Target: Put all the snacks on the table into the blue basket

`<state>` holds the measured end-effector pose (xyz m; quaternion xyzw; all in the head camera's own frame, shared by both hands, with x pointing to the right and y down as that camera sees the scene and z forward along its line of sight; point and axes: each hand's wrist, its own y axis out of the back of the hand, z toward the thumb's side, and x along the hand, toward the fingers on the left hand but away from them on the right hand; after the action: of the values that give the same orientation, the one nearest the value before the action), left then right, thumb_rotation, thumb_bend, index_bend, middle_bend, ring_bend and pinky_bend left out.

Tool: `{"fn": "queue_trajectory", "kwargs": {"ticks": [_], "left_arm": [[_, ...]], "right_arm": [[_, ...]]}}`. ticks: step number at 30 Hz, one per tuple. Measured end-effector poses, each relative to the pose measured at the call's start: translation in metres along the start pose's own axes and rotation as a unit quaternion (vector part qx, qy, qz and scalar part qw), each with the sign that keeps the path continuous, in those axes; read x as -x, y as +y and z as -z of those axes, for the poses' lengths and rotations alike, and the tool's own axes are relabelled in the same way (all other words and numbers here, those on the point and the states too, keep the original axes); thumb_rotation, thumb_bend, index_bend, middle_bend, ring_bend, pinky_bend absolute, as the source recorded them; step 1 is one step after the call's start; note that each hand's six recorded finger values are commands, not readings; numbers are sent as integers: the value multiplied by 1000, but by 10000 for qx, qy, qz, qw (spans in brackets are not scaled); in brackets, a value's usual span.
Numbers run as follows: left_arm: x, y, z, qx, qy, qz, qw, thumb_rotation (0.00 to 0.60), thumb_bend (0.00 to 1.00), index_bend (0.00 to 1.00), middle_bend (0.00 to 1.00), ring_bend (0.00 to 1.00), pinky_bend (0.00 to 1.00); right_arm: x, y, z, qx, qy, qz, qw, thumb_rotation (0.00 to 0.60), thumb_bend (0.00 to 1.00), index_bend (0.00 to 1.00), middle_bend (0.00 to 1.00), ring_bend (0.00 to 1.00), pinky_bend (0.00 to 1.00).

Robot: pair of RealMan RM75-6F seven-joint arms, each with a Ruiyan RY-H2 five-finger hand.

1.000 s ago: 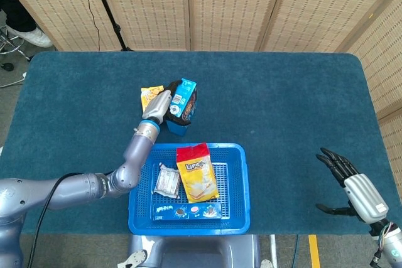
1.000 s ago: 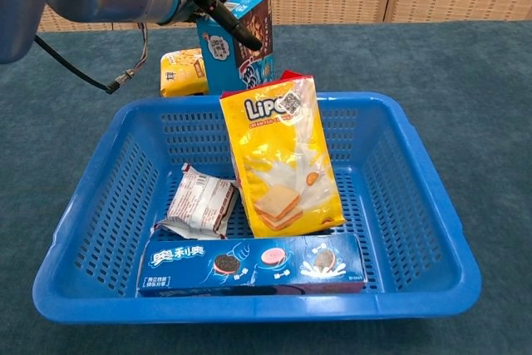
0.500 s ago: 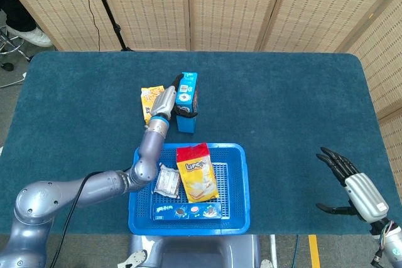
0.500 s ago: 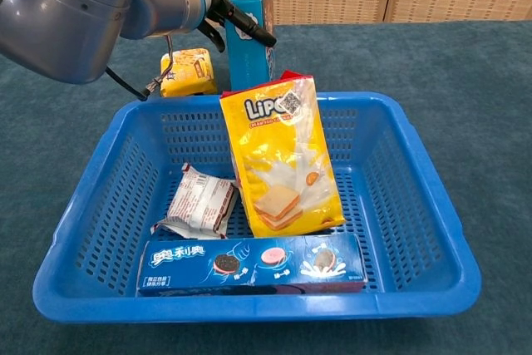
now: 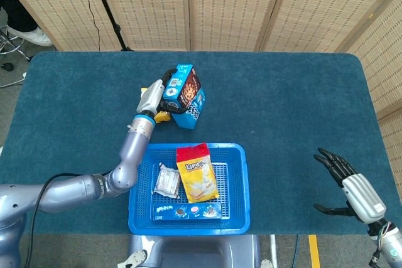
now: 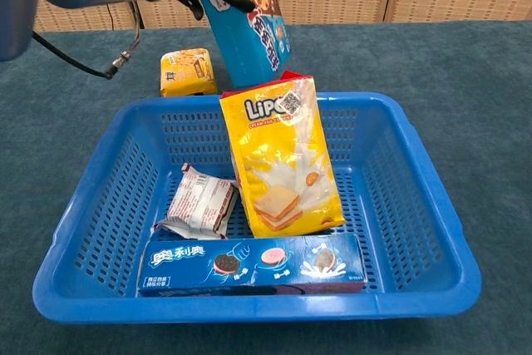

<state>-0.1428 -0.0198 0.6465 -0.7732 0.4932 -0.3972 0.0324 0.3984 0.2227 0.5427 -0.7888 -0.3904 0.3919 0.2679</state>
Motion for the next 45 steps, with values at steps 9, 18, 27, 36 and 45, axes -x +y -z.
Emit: {"fn": "queue_trajectory", "kwargs": {"ticks": [9, 18, 27, 36, 45], "left_arm": [[50, 38, -29, -44, -893, 163, 9959, 600, 389, 631, 566, 622, 712], [119, 45, -59, -1012, -2384, 1010, 9606, 600, 383, 625, 566, 617, 712], [189, 26, -54, -1344, -3237, 2334, 9070, 600, 377, 625, 566, 617, 712], [213, -13, 11, -1632, -2872, 4177, 8464, 600, 195, 123, 92, 101, 123], [186, -4, 8, -1741, -3247, 3372, 8663, 600, 0, 0, 0, 0, 0]], "right_arm": [[3, -6, -5, -75, 39, -65, 9999, 600, 0, 0, 0, 0, 87], [5, -13, -7, -148, -7, -106, 9998, 600, 0, 0, 0, 0, 87], [5, -14, -6, -177, -71, -97, 9998, 600, 0, 0, 0, 0, 87], [8, -16, -4, -180, -123, -141, 9997, 600, 0, 0, 0, 0, 87], [9, -16, -2, -176, -148, -171, 9996, 600, 0, 0, 0, 0, 87]]}}
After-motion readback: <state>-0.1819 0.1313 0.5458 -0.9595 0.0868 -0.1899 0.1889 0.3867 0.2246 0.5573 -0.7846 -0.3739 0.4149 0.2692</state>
